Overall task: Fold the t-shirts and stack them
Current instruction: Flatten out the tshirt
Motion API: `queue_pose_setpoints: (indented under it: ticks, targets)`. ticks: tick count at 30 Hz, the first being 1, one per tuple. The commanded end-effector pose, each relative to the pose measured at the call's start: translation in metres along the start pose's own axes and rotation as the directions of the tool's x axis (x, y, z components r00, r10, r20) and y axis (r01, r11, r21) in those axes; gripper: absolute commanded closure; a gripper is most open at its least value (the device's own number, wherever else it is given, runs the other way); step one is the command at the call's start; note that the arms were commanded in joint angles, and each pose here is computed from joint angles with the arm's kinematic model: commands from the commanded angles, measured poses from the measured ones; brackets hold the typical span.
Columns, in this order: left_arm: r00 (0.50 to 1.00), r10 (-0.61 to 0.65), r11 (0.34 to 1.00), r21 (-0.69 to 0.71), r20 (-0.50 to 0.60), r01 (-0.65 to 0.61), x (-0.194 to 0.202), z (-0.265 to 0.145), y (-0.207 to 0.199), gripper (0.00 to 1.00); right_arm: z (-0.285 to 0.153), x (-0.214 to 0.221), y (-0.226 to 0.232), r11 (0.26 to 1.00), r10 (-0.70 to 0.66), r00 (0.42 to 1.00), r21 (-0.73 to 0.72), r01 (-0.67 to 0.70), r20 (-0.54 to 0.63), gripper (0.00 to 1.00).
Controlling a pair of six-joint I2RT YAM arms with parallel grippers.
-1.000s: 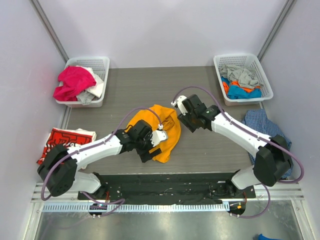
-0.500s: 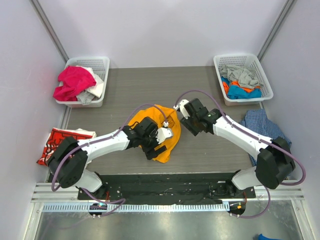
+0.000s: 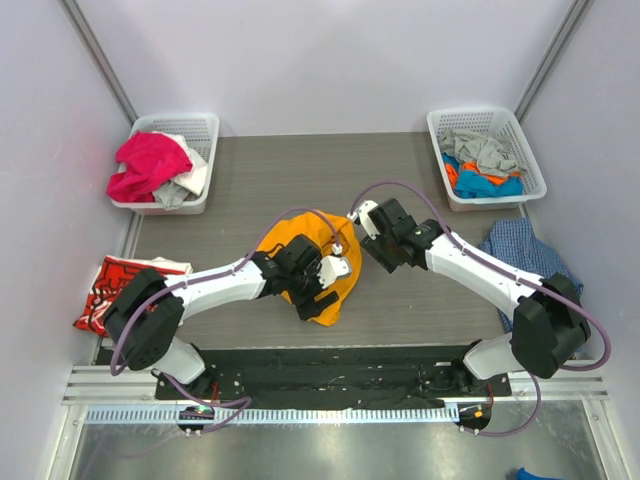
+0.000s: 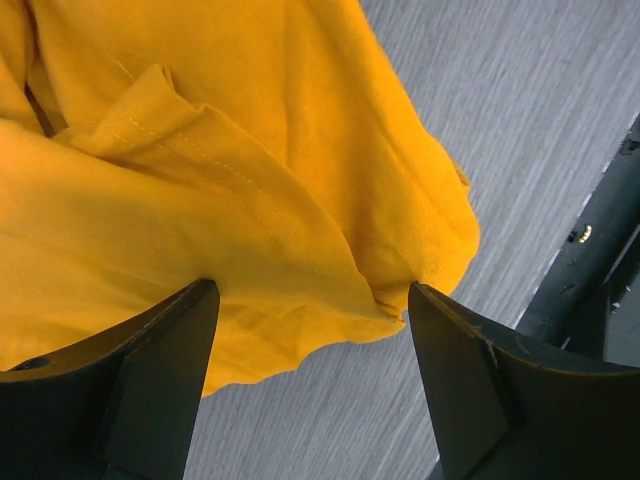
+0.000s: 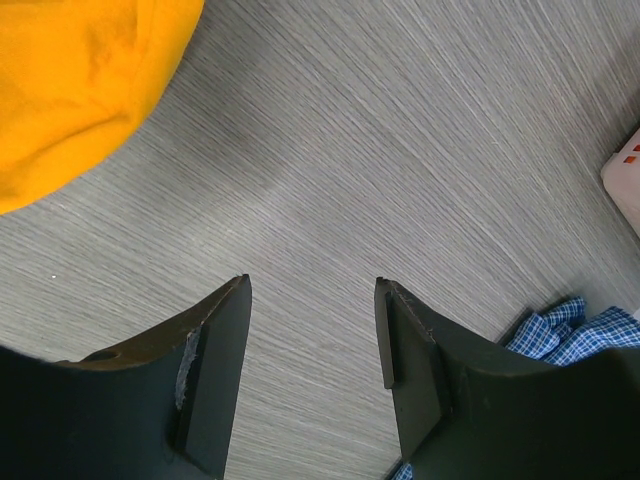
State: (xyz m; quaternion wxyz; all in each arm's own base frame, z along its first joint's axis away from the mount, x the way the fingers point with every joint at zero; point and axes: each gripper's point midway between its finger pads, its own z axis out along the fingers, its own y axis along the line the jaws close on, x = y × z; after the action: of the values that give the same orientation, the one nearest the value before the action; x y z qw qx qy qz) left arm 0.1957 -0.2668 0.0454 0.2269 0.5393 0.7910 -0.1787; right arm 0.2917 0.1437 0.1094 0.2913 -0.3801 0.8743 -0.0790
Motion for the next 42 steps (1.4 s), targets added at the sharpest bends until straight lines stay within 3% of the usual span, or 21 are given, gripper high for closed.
queue_pose_setpoints:
  ticks: [1,5,11,12,13,17,20,24,28,34,42]
  targets:
    - [0.999,0.011,0.999,-0.051,0.051,-0.008,-0.013,0.007,0.010,0.20,-0.009,-0.009,-0.009,0.999,0.024,0.998,0.032,-0.026,0.058,0.41]
    - [0.999,0.016,0.996,-0.085,0.049,-0.012,-0.015,0.010,0.018,0.37,-0.008,-0.006,-0.006,0.999,0.023,0.998,0.025,-0.024,0.053,0.41]
    - [0.999,0.028,0.993,-0.119,0.033,-0.024,-0.015,0.010,0.026,0.70,-0.009,-0.004,-0.005,0.999,0.027,0.998,0.018,-0.028,0.055,0.41]
    - [0.999,0.029,0.992,-0.126,0.031,-0.025,-0.015,0.010,0.027,0.90,-0.009,-0.005,-0.005,0.999,0.027,0.998,0.015,-0.028,0.056,0.41]
    - [0.999,0.033,0.990,-0.137,0.030,-0.028,-0.015,0.008,0.028,1.00,-0.008,-0.004,-0.004,1.000,0.027,0.998,0.012,-0.028,0.054,0.41]
    - [0.996,0.063,0.960,-0.276,0.069,-0.041,-0.026,-0.018,0.049,1.00,-0.008,-0.006,0.003,0.999,0.034,0.998,-0.029,-0.032,0.061,0.41]
    - [0.981,0.122,0.914,-0.403,0.148,-0.052,-0.050,-0.059,0.068,1.00,-0.011,-0.014,0.007,0.997,0.046,0.995,-0.060,-0.041,0.084,0.42]
    - [0.957,0.150,0.799,-0.601,0.248,0.030,-0.092,-0.132,0.113,1.00,-0.017,-0.029,0.016,0.991,0.050,0.990,-0.127,-0.034,0.131,0.43]
    - [0.949,0.157,0.690,-0.718,0.273,0.092,-0.112,-0.177,0.154,1.00,-0.023,-0.044,0.028,0.979,0.058,0.982,-0.202,-0.021,0.182,0.43]
    - [0.948,0.147,0.578,-0.803,0.281,0.148,-0.121,-0.199,0.197,1.00,-0.032,-0.080,0.070,0.943,0.036,0.969,-0.330,0.049,0.245,0.43]
    - [0.961,0.081,0.528,-0.829,0.265,0.184,-0.107,-0.191,0.237,1.00,-0.039,-0.127,0.160,0.873,-0.068,0.944,-0.439,0.213,0.323,0.45]
